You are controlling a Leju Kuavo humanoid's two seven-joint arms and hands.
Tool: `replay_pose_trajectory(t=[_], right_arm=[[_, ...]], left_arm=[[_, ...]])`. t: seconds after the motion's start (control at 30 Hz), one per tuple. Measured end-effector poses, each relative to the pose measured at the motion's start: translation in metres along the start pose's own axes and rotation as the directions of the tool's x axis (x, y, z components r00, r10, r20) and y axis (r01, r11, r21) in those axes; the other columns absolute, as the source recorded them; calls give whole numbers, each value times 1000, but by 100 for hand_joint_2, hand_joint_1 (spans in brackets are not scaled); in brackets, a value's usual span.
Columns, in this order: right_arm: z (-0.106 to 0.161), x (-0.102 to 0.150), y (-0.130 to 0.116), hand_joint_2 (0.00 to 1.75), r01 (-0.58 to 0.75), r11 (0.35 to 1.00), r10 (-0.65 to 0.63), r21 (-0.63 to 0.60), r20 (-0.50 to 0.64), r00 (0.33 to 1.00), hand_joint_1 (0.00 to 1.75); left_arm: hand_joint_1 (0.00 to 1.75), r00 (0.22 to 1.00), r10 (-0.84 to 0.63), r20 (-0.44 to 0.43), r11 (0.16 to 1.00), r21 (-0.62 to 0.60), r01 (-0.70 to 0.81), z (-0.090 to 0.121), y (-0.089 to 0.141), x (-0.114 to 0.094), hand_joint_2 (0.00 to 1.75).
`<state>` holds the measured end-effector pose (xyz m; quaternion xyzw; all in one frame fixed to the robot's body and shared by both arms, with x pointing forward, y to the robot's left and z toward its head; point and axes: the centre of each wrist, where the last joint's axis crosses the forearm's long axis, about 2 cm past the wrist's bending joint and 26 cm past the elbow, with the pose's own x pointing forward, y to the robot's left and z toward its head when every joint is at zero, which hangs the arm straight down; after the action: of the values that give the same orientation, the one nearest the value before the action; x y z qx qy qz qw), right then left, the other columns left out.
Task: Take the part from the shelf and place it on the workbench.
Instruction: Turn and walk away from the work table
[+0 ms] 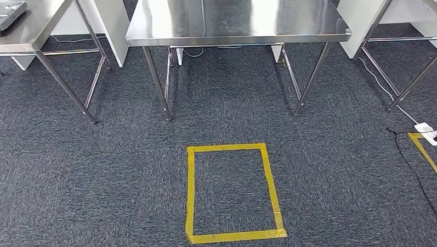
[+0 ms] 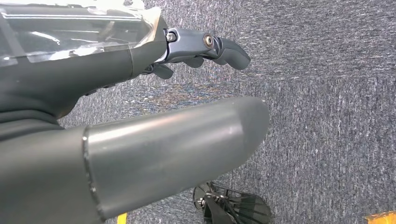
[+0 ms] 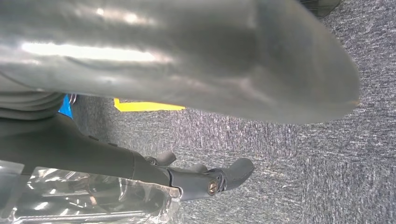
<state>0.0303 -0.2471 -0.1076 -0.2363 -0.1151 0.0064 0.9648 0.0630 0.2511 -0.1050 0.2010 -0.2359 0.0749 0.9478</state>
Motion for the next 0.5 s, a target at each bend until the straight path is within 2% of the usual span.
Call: replay_pose_trajectory(t=[0.5], right_arm=[[0,0,0,0,3,1000,-3,2,-1,1000,0]], left_arm=[[0,1000,-3,23,1000,1,3,1,-2,0,0]])
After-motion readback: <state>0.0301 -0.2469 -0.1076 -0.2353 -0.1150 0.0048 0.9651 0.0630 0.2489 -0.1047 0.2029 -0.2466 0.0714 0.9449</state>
